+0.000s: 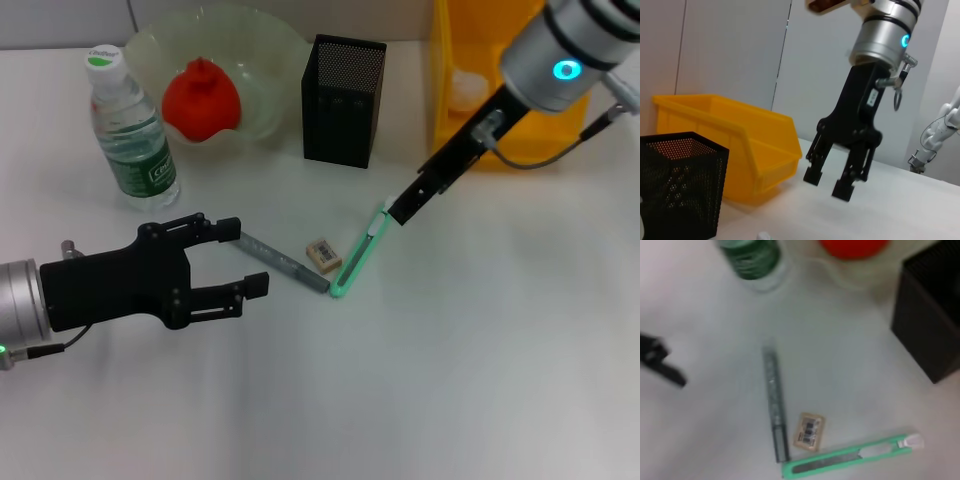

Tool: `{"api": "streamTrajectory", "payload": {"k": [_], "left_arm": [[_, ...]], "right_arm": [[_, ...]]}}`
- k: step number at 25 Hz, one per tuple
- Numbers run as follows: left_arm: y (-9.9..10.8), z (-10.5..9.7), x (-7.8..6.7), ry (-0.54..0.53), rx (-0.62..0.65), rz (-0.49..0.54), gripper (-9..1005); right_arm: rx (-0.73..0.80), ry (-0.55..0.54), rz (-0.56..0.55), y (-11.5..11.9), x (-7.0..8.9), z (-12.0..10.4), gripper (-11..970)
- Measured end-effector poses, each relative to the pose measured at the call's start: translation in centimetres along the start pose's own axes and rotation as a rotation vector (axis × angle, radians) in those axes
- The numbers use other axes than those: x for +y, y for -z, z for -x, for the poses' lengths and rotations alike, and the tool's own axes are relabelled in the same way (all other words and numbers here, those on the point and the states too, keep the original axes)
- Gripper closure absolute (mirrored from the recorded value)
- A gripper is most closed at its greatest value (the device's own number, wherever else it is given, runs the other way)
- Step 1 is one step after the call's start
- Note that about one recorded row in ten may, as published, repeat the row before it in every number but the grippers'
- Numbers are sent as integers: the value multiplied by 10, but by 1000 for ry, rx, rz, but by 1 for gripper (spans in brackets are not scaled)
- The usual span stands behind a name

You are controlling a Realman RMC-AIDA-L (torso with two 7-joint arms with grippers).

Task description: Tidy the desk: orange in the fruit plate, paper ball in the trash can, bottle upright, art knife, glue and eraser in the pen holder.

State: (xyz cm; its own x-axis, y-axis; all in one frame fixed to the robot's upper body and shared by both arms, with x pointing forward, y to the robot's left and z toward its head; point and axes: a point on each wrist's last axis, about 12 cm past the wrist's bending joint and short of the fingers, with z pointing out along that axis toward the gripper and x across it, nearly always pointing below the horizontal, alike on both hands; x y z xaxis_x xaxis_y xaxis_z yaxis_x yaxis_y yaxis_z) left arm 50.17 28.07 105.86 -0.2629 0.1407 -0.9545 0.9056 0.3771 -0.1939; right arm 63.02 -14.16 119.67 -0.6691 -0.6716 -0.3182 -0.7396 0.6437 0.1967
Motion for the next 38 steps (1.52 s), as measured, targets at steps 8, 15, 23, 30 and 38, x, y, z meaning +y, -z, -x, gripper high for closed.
{"api": "streamTrajectory", "payload": {"k": [8,15,23,30,38], "left_arm": [[-2,0,-1,-16,-3,-3,185],[-5,-2,-2,-16,-11,-10,186],[-6,-1,-1,-20,-13,-8,186],[-6,0,-1,-24,-16,-8,185],[-8,-1,-2,-24,-19,-15,186]], "right_arm": [[61,-108,-42,-31,6,19,205],[24,-162,-108,-51,0,20,205],[-2,-202,-101,-61,-1,19,205],[9,-214,-96,-66,-1,16,204],[-12,-234,-92,-71,-3,14,204]]}}
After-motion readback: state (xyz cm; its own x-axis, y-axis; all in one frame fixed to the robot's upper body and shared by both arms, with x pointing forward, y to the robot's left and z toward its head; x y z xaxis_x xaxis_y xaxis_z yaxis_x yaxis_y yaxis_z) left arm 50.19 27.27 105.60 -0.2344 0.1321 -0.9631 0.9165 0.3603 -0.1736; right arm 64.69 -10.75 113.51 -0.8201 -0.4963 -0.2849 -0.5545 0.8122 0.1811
